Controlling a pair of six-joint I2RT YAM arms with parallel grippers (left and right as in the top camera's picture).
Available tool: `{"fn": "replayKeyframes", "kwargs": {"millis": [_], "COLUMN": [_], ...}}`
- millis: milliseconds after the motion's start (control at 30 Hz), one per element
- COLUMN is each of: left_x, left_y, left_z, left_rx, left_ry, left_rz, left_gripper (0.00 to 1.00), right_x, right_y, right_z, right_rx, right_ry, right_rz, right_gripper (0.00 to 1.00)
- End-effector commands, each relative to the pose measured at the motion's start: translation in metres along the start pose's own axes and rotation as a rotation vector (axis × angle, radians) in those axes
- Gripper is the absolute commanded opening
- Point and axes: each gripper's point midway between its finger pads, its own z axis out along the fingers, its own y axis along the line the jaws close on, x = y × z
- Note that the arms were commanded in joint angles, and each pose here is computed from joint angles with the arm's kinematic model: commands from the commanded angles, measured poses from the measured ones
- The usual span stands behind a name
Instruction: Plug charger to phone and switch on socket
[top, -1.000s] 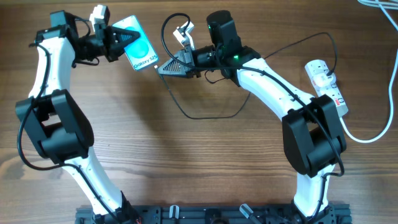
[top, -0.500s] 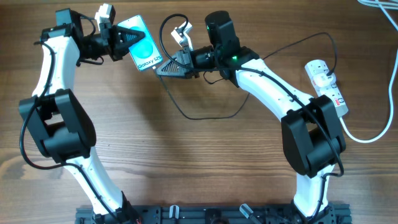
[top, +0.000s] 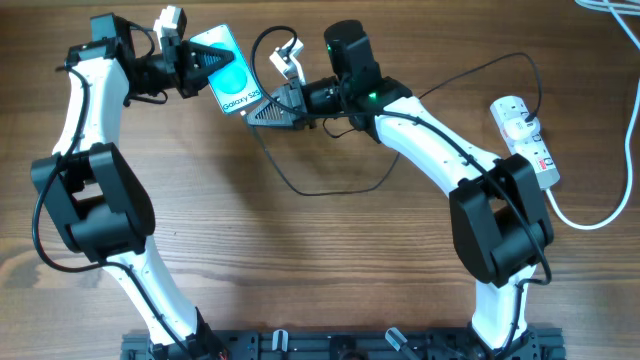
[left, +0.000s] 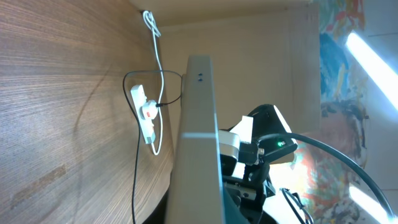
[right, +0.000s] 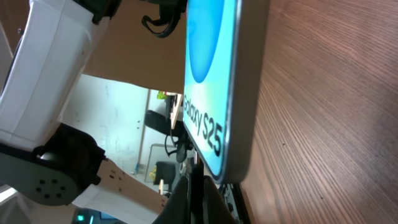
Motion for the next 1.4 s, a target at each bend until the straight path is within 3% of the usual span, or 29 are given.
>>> {"fn": "replayKeyframes", "kwargs": {"millis": [0,933,1367], "left_x": [0.001,0.005,-0.003], "left_y": [-0.020,-0.021,-0.019], "left_z": [0.001,0.012,-0.008], "left_rx": [0.049,0.053,0.046], "left_ry": [0.006,0.032,-0.014], "left_rz": [0.026,0.039,0.037], "left_gripper": [0.04,0.04,0.04], "right_x": [0.001,-0.013,-0.009], "right_y": [-0.005,-0.007,-0.012], "right_z": [0.002,-0.009,-0.009], "right_rx": [-0.004,0.004,0.017], "right_ry": [0.009,-0.043,-0.032], "right_rz": [0.013,0.034,0.064], "right_gripper": [0.04,0.04,0.04]}}
